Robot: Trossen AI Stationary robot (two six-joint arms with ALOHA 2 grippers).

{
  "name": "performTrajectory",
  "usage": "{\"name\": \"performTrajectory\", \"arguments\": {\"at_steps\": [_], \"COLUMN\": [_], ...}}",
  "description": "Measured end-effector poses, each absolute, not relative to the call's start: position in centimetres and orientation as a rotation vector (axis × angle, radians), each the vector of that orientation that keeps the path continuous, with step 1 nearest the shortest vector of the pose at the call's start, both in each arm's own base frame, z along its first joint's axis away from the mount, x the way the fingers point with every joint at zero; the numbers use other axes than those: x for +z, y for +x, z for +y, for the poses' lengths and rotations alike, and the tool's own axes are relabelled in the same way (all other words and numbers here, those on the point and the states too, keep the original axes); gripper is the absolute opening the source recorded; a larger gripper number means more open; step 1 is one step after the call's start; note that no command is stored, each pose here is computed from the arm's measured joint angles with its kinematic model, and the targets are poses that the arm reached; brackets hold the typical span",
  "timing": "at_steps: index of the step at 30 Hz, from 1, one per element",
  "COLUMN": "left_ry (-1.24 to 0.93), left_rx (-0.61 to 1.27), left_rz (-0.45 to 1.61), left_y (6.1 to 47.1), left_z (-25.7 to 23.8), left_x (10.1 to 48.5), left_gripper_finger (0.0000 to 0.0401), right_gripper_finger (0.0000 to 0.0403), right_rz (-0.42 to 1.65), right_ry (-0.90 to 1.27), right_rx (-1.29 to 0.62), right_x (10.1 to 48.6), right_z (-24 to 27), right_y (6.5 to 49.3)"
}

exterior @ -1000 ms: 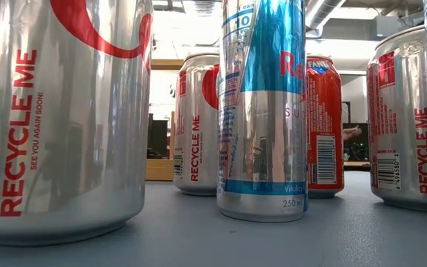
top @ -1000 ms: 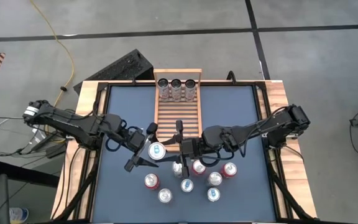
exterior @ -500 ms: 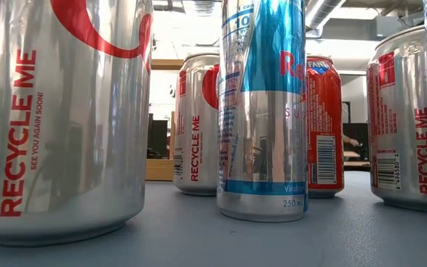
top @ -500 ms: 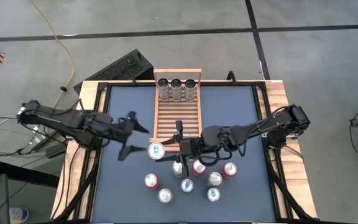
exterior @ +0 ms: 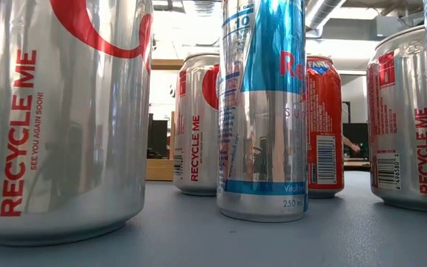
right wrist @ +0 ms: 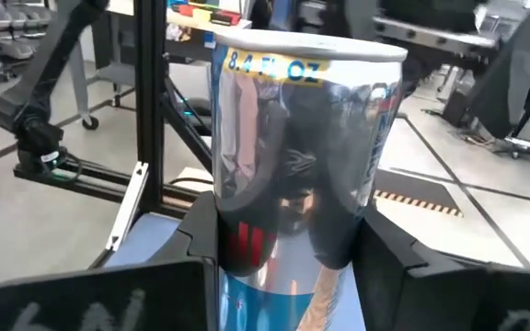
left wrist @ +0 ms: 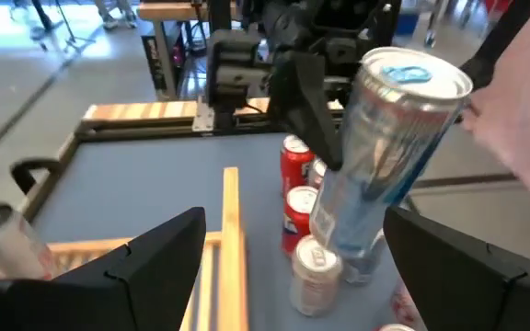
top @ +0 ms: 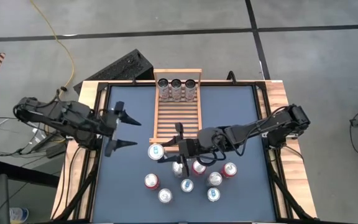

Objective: Place canned beverage on shelf
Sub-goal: Put the top blue soda can on the shelf

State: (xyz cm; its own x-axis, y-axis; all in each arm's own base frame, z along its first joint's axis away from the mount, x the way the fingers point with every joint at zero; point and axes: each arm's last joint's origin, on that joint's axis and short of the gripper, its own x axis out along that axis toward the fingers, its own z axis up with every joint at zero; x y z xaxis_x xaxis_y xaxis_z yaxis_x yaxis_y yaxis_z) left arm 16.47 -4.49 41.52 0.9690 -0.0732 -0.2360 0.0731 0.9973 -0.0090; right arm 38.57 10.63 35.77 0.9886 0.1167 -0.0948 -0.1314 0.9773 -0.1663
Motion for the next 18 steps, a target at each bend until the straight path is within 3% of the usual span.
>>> {"name": "performTrajectory", "arguments": {"at_steps": [6, 11, 18], "left_ry": [0.121, 0.119, 0.103], "left_rx": [0.000, 0.103, 0.075], "left_rz": [0.231, 0.141, 0.248], "left_y": [19.5, 18.9, 18.0], "left_z": [-6.2, -7.0, -7.4], "left_x": [42.8, 44.2, 44.1], "left_gripper_finger": [0.0321, 0.0321, 0.0321], "right_gripper_finger": [0.0141, 0.0141, 0.0141], "right_rz": [0.085, 0.076, 0.093], "right_ry": [-0.169, -0.164, -0.160], "right_rx": [0.104, 0.098, 0.093], "right_x": [35.8, 35.9, 35.8], "right_z": [10.0, 9.8, 9.5], "right_y": [38.7, 38.8, 38.8]}}
